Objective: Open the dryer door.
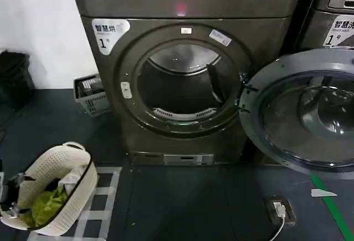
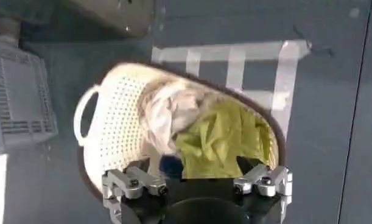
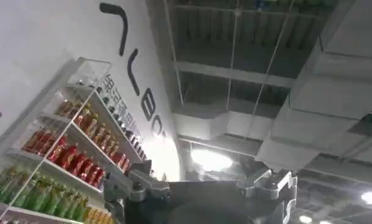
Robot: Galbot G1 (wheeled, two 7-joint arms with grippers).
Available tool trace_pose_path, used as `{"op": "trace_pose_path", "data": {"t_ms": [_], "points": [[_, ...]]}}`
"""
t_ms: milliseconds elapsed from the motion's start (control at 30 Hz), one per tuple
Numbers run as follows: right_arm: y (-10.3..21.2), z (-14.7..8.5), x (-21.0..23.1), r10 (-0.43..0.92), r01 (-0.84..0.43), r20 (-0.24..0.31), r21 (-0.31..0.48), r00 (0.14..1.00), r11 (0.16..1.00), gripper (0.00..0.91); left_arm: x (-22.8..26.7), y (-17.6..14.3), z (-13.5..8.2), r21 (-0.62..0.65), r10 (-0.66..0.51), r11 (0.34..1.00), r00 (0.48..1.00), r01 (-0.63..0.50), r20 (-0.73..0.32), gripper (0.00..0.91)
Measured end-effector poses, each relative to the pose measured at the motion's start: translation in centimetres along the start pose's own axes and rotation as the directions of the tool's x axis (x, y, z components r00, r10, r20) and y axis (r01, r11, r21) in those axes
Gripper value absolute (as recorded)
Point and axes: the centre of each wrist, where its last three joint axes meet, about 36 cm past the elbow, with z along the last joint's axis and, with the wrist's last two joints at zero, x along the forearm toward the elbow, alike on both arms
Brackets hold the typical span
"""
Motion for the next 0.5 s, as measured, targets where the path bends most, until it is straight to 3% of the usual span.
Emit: {"op": "trace_pose_path", "data": {"t_ms": [167, 500], "points": [[0.0, -0.1, 0.0, 0.002, -0.002, 0.002, 0.000, 1.000, 1.000, 0.907, 0.0, 0.3, 1.9, -0.013, 0.000, 1.000, 0.998, -0.001, -0.059, 0.907], [-0.1, -0.3, 0.0, -0.004, 0.004, 0.010, 0.007, 1.000, 1.000, 0.907, 0.2, 0.4, 2.4, -0.009, -0.003, 1.000, 0.998, 0.002, -0.064, 0.907]]}}
